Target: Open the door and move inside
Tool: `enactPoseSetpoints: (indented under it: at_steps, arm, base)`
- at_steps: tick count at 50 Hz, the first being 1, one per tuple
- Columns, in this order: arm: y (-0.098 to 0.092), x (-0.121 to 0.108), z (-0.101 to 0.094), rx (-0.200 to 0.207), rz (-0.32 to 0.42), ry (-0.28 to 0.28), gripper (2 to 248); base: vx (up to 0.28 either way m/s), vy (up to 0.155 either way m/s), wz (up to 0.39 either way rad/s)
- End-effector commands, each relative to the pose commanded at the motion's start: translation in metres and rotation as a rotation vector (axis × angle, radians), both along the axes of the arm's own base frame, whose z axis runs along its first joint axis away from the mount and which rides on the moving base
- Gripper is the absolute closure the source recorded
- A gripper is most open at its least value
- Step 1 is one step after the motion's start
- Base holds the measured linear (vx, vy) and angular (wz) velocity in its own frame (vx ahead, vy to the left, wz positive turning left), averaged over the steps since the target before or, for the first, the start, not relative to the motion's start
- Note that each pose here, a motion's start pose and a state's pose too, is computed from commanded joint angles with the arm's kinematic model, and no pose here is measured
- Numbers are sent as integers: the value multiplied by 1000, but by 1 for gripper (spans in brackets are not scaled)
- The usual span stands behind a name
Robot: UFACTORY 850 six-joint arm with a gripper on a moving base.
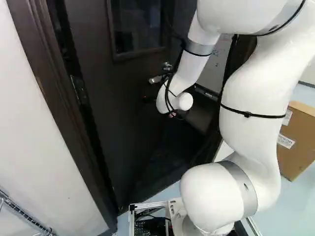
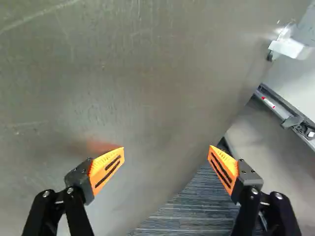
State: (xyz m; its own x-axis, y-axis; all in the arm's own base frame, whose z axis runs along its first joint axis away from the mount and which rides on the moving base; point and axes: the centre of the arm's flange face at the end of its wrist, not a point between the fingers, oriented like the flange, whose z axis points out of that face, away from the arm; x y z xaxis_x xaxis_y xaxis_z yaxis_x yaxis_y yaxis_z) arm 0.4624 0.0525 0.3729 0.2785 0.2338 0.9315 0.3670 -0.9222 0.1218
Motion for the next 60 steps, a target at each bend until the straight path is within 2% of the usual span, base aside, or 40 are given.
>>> enactPoseSetpoints:
  at_steps: [60]
  arm:
    - [54,25,-2,-4,117,-15,3]
  base:
    - [0,0,0]
